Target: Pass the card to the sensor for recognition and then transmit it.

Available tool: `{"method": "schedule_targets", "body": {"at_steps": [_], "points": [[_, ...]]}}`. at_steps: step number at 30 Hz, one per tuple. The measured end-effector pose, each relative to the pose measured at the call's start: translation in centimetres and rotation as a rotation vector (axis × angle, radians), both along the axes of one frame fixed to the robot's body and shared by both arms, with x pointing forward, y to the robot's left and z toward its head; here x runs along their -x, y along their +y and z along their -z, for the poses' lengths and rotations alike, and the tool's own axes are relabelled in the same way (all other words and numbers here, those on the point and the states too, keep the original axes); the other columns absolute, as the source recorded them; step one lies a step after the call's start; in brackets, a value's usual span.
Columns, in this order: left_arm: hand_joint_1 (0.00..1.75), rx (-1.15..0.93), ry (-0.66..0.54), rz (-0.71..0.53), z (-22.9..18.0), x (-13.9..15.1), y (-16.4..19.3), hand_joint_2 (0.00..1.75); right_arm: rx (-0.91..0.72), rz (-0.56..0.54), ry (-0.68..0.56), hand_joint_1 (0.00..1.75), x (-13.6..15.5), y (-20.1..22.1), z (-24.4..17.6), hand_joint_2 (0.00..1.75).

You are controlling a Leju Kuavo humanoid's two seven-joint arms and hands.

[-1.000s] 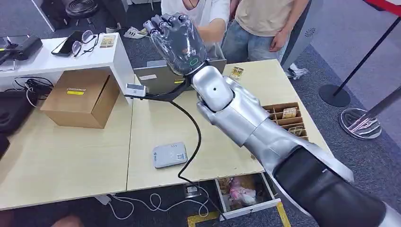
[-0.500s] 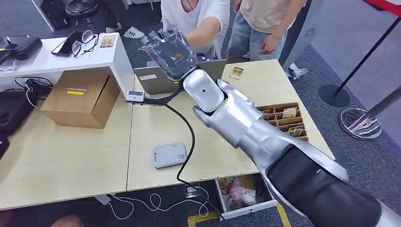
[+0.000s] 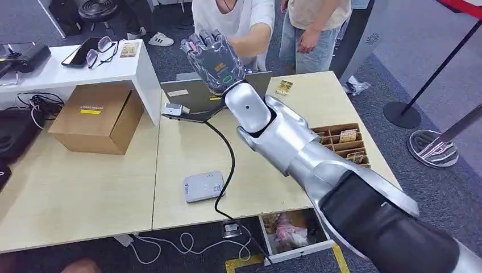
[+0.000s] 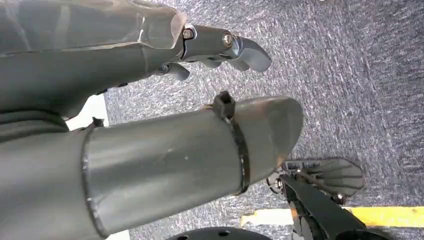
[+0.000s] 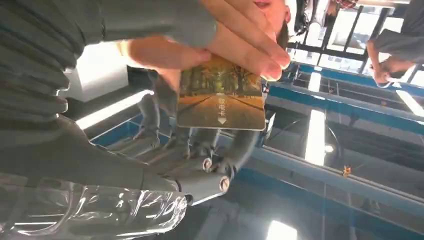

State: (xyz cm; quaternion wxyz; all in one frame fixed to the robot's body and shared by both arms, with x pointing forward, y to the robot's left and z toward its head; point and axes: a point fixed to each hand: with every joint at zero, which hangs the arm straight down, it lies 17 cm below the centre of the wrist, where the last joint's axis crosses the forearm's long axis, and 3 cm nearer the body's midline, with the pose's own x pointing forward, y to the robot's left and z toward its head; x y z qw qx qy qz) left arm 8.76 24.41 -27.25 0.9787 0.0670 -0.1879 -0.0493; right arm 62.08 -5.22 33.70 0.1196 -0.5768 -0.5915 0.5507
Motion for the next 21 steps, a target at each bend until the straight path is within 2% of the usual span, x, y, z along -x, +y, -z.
{"method": "schedule_targets", "body": {"at_steps": [5, 6, 12, 21], "points": [[0.00, 0.000, 0.008, -0.001, 0.0, 0.1, 0.0, 0.00, -0.025, 0.010, 0.004, 0.00, -0.2, -0.5, -0.1, 1.75], [0.00, 0.000, 0.008, -0.001, 0.1, 0.1, 0.0, 0.00, -0.036, 0.009, 0.007, 0.00, -0.2, -0.6, -0.2, 0.00], [0.00, -0.006, 0.008, -0.001, 0.1, 0.1, 0.1, 0.00, -0.200, -0.042, 0.033, 0.00, 0.0, -1.0, -1.6, 0.00], [0.00, -0.011, 0.000, 0.002, 0.0, 0.0, 0.2, 0.00, -0.277, -0.107, 0.050, 0.00, 0.6, -0.4, -2.4, 0.00]]}}
